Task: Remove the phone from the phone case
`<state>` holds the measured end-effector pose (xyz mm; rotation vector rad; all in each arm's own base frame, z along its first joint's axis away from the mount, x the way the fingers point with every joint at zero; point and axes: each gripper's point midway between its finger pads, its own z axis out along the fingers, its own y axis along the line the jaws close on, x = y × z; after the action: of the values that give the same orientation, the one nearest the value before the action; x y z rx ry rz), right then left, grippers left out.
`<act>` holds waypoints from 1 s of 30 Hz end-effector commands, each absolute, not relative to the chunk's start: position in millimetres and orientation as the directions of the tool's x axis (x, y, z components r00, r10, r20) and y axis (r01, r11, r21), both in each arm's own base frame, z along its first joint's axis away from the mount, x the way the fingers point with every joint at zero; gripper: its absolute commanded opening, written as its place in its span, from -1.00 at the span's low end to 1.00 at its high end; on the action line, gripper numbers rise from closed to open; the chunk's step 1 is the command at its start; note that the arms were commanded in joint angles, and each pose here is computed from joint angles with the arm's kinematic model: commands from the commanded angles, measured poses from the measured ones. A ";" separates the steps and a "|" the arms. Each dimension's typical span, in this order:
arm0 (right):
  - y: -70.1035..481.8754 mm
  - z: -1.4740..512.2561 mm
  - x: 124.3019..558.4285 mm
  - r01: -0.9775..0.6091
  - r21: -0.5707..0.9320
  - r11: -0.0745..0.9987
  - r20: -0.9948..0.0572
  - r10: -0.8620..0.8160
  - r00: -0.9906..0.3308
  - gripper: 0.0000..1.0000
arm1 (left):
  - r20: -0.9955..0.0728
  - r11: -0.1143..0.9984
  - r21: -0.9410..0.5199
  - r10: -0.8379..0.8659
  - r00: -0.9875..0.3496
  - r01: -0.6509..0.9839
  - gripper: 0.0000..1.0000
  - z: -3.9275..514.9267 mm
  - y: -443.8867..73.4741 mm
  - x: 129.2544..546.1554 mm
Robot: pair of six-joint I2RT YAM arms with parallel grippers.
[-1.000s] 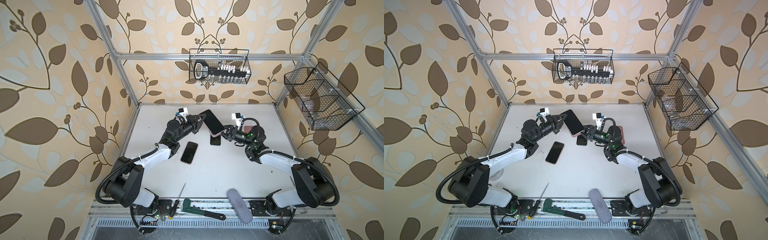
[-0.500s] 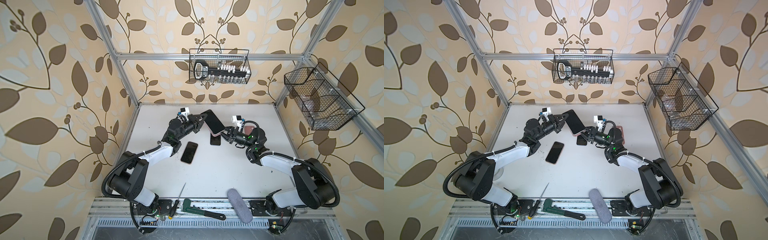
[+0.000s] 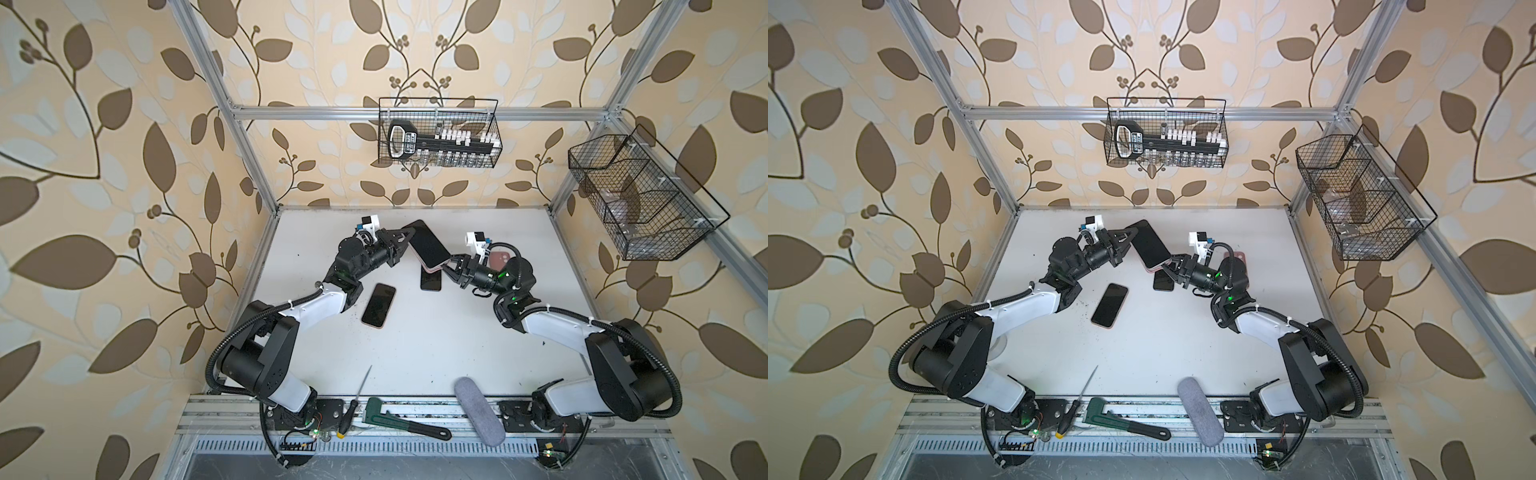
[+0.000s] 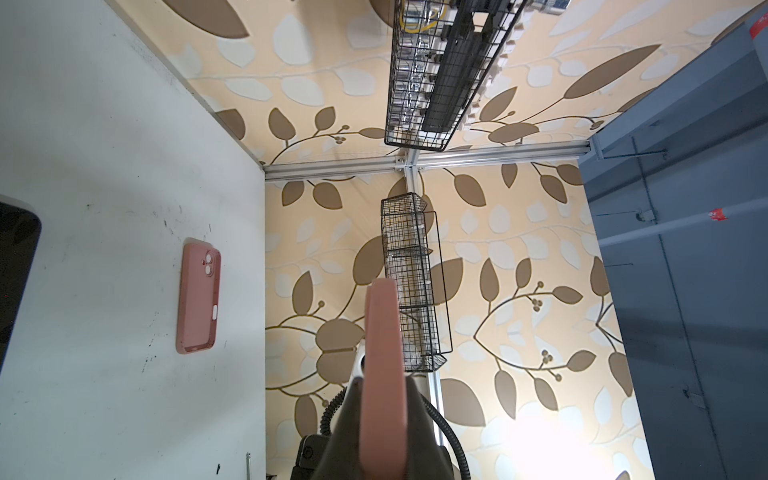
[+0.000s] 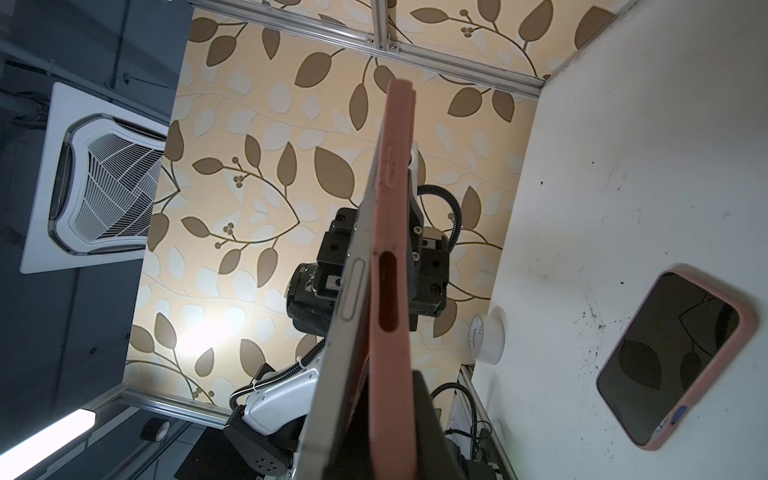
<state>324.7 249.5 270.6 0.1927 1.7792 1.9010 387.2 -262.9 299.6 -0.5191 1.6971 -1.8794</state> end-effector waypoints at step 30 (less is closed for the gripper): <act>239.3 301.3 332.8 -0.399 0.915 -0.055 -0.299 0.571 -0.764 -1.00 | -0.118 0.029 -0.991 -0.679 -0.724 0.134 0.95 316.8 -244.7 372.6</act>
<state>334.7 242.7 282.4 0.2269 1.6708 1.8798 385.3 -250.6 295.1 -0.5837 1.7476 -1.7750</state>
